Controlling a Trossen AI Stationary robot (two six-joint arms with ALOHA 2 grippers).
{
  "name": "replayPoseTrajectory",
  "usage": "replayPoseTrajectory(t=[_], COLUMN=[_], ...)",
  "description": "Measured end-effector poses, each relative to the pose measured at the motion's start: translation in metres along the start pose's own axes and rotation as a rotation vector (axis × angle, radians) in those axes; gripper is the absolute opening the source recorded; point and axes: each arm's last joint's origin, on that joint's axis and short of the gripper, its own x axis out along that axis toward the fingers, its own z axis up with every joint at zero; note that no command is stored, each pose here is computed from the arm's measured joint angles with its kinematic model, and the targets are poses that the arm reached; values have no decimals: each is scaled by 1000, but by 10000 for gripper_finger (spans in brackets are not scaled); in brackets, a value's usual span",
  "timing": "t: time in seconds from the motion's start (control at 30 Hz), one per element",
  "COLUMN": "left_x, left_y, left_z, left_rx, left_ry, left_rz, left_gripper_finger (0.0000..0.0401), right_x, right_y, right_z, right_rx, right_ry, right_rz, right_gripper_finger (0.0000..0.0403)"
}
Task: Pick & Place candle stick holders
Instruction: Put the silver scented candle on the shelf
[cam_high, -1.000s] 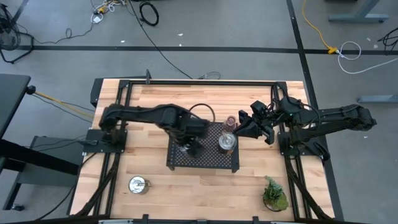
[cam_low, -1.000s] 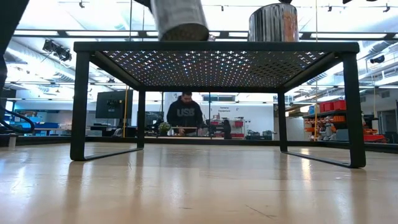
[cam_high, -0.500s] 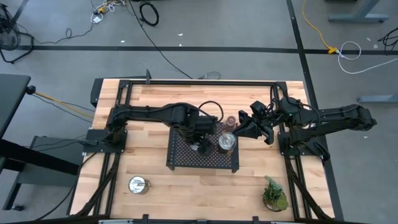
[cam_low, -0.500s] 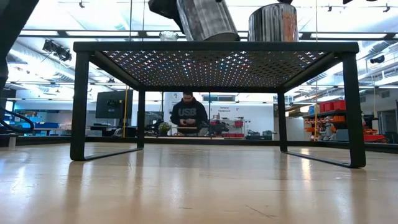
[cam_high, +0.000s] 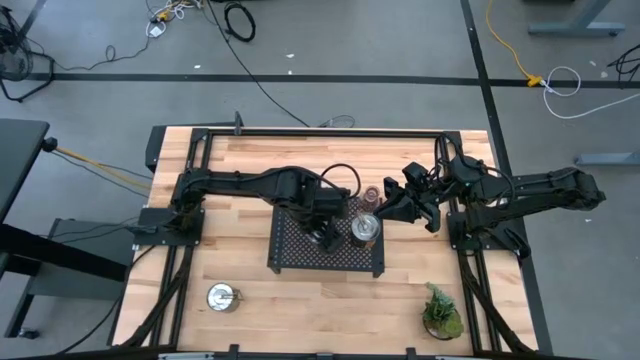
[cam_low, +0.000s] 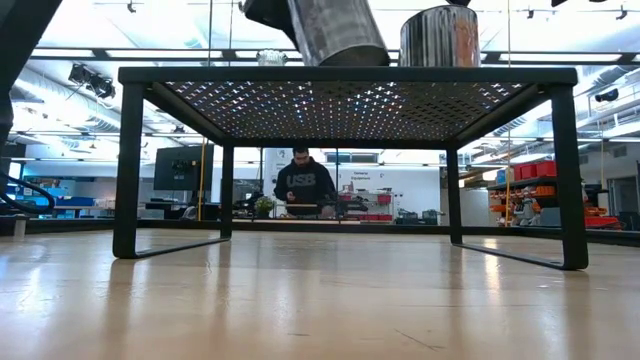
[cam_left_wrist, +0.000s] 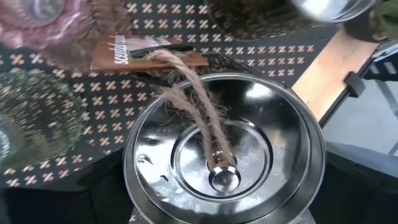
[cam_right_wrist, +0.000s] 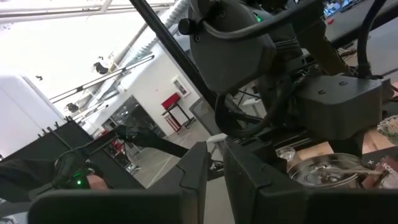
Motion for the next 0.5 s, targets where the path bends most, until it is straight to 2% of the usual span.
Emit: replayPoseTrajectory(t=[0.13, 0.33, 0.5], left_x=[0, 0, 0], left_y=[-3, -5, -5], left_z=[2, 1, 0], left_rx=[7, 12, 11], left_ry=[-25, -30, -27], left_rz=[-28, -36, -33], left_gripper_finger=[360, 392, 379], right_x=[0, 0, 0], right_y=[0, 0, 0], right_z=[0, 0, 0], right_rx=[0, 2, 4], right_ry=[0, 2, 2], right_rz=[0, -1, -1], right_gripper_finger=[52, 52, 52])
